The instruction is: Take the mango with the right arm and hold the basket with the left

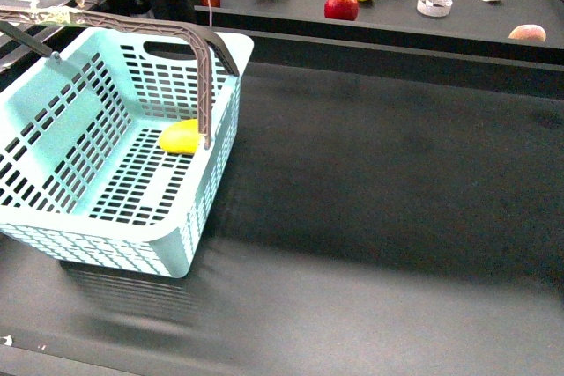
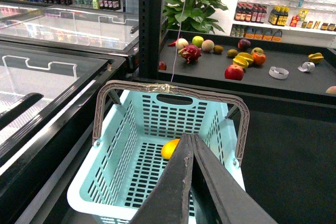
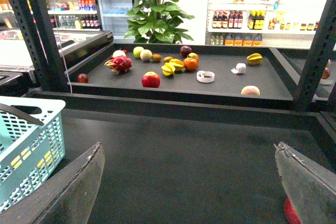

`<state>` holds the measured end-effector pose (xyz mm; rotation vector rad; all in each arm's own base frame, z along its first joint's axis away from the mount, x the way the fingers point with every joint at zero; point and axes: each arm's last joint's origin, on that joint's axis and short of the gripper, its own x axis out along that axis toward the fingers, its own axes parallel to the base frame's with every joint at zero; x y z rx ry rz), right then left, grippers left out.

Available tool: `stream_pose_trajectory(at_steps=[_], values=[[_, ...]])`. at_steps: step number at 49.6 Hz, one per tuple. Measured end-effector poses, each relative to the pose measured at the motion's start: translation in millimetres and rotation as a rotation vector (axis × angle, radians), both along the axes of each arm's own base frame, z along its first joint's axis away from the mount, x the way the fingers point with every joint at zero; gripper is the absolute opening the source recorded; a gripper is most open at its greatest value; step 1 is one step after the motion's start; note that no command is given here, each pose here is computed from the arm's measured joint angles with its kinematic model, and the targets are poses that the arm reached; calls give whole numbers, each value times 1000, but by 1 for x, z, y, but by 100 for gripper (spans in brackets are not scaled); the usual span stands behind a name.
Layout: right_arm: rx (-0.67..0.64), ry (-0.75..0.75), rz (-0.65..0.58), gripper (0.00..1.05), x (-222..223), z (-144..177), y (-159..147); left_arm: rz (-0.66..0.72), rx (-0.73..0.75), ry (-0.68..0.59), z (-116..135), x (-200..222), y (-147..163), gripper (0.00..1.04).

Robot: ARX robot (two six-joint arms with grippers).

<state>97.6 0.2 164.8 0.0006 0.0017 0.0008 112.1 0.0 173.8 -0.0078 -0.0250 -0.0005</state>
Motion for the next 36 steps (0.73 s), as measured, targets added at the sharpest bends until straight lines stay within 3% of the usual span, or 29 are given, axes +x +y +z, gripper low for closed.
stream_pose_trajectory(at_steps=[36], values=[[0,0,0,97,0,0,0,0,0,7,-4,-15,0,4]])
